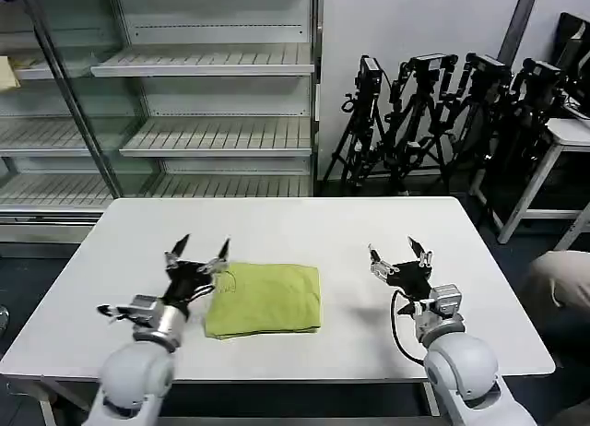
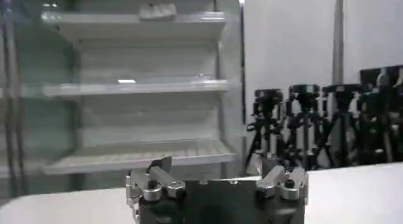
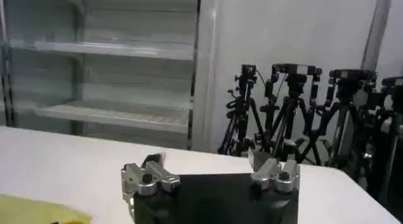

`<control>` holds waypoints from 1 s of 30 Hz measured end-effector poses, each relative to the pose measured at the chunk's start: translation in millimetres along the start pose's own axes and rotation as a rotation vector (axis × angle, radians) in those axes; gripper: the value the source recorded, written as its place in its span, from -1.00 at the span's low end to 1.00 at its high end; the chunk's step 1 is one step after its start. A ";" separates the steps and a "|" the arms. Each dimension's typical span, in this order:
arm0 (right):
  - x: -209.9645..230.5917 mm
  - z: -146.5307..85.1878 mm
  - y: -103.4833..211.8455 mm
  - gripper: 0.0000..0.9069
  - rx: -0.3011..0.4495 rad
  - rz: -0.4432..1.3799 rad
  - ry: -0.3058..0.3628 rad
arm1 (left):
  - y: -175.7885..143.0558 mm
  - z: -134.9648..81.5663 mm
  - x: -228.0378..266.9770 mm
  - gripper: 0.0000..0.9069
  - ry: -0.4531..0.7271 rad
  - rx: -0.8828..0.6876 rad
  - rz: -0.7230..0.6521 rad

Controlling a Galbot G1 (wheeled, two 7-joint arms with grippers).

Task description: Fold and organize the clothes.

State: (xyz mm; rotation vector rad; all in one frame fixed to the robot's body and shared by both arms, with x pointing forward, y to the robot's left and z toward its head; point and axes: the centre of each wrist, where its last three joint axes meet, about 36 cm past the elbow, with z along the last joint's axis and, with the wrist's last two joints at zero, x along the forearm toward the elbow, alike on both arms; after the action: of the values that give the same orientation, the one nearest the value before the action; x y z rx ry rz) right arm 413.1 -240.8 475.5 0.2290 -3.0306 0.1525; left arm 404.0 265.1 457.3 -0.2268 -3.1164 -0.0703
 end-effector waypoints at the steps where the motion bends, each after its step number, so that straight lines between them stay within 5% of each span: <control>1: -1.1 1.1 0.7 1.00 0.002 0.001 -0.001 | 7.6 3.1 1.4 1.00 -0.005 -0.007 -0.004; 11: -7.8 11.7 -0.9 1.00 0.019 0.016 0.003 | 58.8 17.7 14.0 1.00 -0.039 -0.071 -0.029; 30: -6.5 10.6 -1.3 1.00 0.037 0.013 -0.023 | 69.6 21.7 33.0 1.00 -0.059 -0.120 -0.029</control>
State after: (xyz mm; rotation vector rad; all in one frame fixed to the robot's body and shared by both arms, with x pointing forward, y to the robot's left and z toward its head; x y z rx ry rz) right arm 418.7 -242.3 464.5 0.2161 -3.0548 0.2091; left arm 381.1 339.7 439.3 -0.1885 -3.1775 -0.2557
